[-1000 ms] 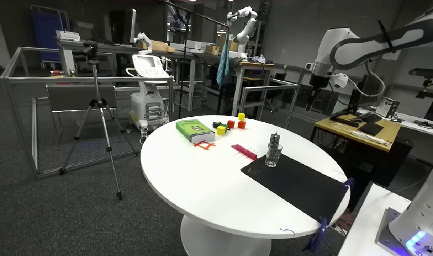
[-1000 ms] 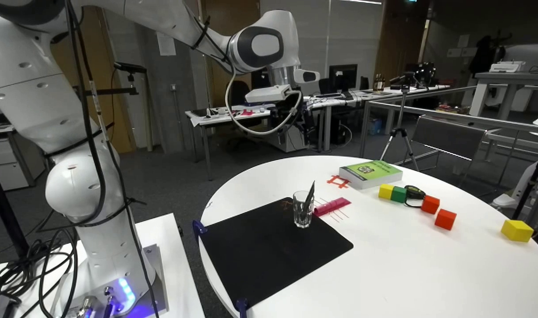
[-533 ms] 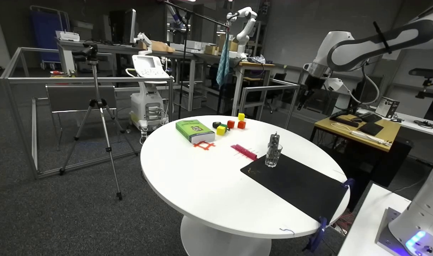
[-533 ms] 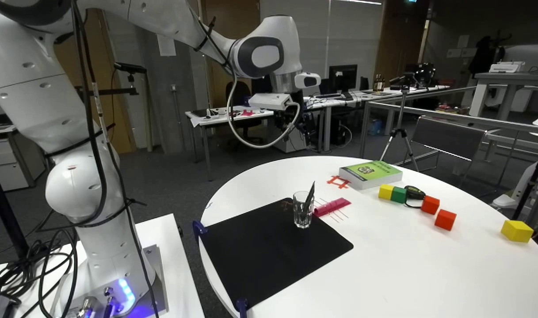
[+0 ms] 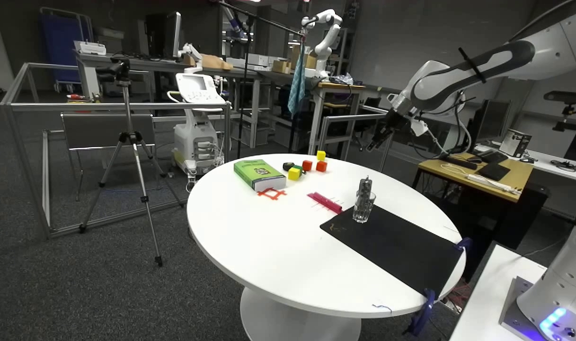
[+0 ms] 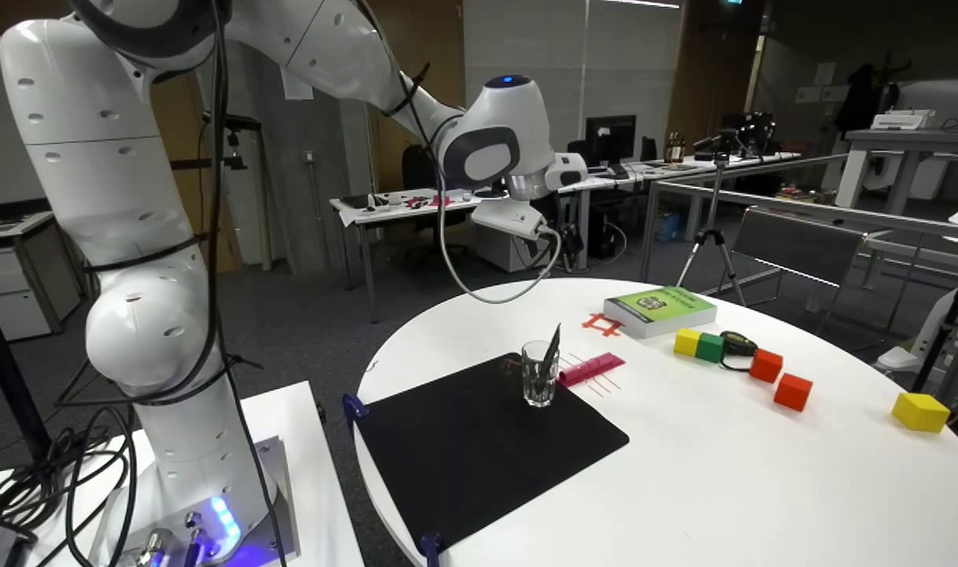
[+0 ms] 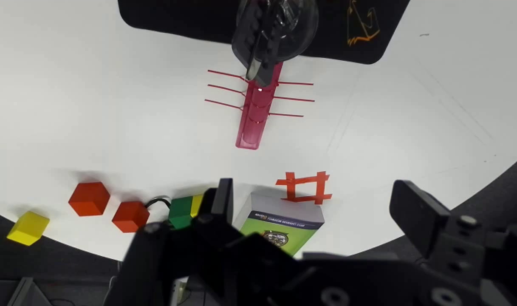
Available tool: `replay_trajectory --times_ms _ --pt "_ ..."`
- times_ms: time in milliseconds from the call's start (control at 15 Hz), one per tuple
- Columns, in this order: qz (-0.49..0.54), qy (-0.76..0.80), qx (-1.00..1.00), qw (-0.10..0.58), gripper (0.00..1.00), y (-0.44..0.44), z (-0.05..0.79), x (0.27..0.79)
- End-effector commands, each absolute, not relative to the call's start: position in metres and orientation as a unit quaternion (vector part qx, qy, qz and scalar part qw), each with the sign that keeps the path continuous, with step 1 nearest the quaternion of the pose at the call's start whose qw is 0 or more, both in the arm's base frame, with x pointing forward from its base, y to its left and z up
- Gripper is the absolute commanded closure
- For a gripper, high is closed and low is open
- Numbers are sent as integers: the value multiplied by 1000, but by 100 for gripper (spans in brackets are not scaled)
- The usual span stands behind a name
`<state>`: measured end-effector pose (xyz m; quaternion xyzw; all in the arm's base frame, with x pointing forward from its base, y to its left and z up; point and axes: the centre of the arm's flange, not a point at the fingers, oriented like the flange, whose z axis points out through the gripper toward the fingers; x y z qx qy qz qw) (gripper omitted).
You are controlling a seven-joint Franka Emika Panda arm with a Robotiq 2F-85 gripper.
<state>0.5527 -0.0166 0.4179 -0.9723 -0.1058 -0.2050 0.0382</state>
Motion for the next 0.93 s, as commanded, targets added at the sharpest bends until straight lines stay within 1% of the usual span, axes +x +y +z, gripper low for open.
replay_trajectory --times_ms 0,133,333,400,467,733,867 --pt "-227 -95 -969 -8 0 -18 401 584" --pt "-225 -78 -970 -43 0 -19 391 596" --pt "-220 -58 -971 -77 0 -22 376 608" --pt "-203 -47 -975 -78 0 -21 376 609" --pt "-209 -63 -974 -64 0 -26 370 595" --pt "-211 -64 -973 -67 0 -29 367 600" --pt "-197 -90 -975 -44 0 -29 367 598"
